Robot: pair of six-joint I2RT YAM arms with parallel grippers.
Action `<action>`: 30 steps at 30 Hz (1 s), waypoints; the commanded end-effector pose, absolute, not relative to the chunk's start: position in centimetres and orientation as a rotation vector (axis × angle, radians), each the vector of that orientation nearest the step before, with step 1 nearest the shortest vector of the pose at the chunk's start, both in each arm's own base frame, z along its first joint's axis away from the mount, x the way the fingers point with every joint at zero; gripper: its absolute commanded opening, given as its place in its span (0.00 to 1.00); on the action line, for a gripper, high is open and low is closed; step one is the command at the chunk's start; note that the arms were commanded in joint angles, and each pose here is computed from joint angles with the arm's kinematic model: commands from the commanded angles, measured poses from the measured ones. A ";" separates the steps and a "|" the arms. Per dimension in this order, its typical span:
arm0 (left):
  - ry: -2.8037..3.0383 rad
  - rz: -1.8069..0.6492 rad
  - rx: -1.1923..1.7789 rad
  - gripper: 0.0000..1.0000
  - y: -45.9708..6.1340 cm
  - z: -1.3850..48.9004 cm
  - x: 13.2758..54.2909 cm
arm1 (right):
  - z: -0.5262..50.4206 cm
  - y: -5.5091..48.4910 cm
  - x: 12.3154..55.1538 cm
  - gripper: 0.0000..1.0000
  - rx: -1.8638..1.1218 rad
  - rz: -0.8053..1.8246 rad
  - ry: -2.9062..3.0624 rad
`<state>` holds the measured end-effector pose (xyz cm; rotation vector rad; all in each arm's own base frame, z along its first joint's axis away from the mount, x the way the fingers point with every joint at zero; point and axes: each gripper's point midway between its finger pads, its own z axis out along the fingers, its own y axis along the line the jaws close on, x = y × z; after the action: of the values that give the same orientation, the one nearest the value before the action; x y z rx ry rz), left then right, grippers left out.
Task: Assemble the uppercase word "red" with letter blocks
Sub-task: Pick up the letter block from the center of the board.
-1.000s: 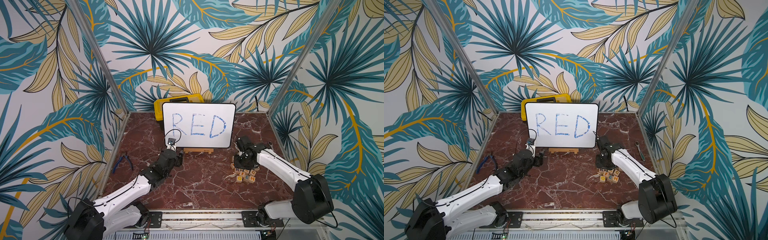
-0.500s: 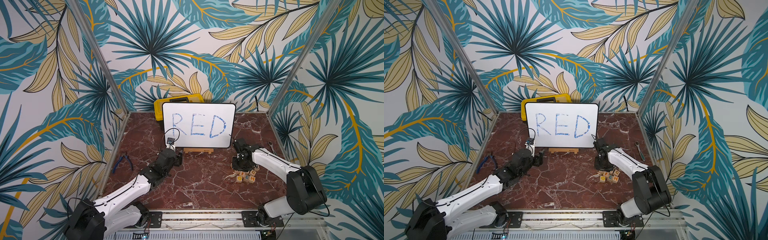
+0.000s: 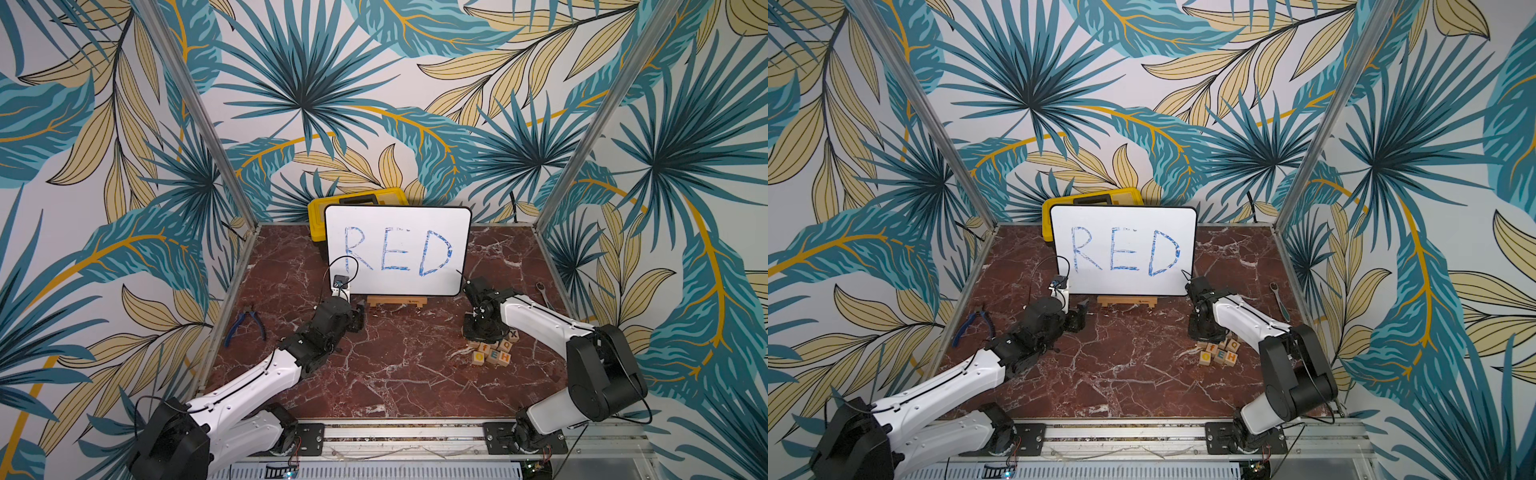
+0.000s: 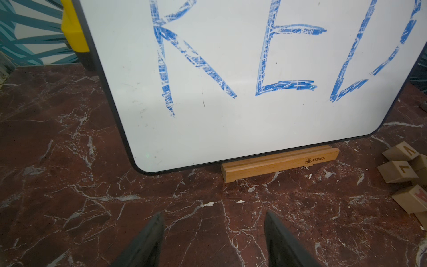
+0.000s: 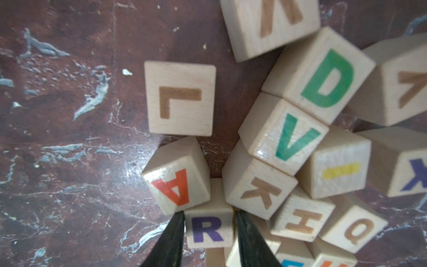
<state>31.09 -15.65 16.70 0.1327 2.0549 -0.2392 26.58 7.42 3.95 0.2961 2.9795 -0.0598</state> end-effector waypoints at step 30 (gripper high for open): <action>2.034 -0.234 0.116 0.69 -15.3 17.5 31.3 | 9.4 8.6 27.5 0.28 0.117 -0.098 2.900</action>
<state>31.07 -15.72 16.68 0.1361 2.0566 -0.2444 27.69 8.71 7.54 0.1587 2.9191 -0.0589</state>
